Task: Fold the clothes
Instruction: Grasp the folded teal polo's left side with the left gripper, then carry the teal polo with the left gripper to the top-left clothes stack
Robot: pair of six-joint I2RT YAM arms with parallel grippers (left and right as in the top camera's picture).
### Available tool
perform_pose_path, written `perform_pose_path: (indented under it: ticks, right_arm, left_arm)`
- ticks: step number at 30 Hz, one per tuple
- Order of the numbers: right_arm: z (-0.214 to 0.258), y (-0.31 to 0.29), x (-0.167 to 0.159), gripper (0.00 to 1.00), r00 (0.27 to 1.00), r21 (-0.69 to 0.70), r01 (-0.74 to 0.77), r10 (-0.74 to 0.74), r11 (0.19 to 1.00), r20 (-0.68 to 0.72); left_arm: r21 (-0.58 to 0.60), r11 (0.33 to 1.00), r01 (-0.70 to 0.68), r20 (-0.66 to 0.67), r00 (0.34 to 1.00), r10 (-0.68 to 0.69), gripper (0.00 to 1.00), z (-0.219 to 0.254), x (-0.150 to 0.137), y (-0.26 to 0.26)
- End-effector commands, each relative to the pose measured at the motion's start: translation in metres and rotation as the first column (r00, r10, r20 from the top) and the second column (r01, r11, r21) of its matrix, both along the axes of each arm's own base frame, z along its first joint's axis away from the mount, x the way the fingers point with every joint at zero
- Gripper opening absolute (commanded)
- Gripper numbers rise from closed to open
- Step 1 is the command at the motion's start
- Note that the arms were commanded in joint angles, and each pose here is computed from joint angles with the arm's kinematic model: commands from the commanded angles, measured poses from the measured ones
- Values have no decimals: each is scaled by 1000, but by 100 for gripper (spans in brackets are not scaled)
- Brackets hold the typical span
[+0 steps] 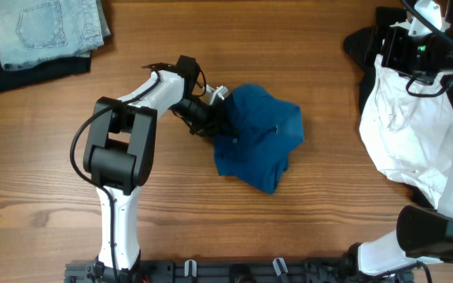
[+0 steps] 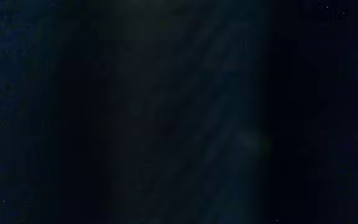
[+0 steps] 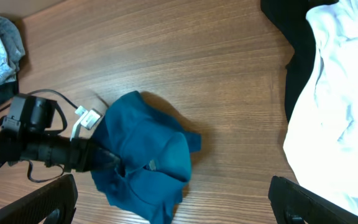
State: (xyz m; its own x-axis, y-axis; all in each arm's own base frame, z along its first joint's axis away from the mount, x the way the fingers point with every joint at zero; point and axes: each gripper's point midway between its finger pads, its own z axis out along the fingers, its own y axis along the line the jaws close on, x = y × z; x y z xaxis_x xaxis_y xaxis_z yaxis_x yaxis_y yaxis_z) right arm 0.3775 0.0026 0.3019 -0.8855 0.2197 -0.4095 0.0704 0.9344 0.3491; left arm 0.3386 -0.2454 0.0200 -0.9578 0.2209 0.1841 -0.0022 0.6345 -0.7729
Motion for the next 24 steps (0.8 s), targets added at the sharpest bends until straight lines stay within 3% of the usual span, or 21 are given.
perform_pose_path:
  ticks: [1,7,13,18,24]
  right_arm:
    - [0,-3,3,99,1000,-20,1,-1,1000,4]
    - [-1,-3,3,99,1000,-19,1,-1,1000,0]
    - [-2,-2,-1,99,1000,-15,4,-4,1000,-16]
    - [-3,-2,-1,99,999,-1,26,-26,1000,-26]
    - [-3,-2,-4,99,998,10,44,-43,999,-42]
  left_arm:
    - [8,995,-103,48,994,103,4,0,38,11]
    - [-103,969,-223,310,919,244,4,16,121,38]
    - [-90,918,-385,604,712,358,4,27,204,113]
    - [-41,854,-519,748,550,371,4,33,242,184]
    - [-106,787,-608,854,349,385,4,63,270,270]
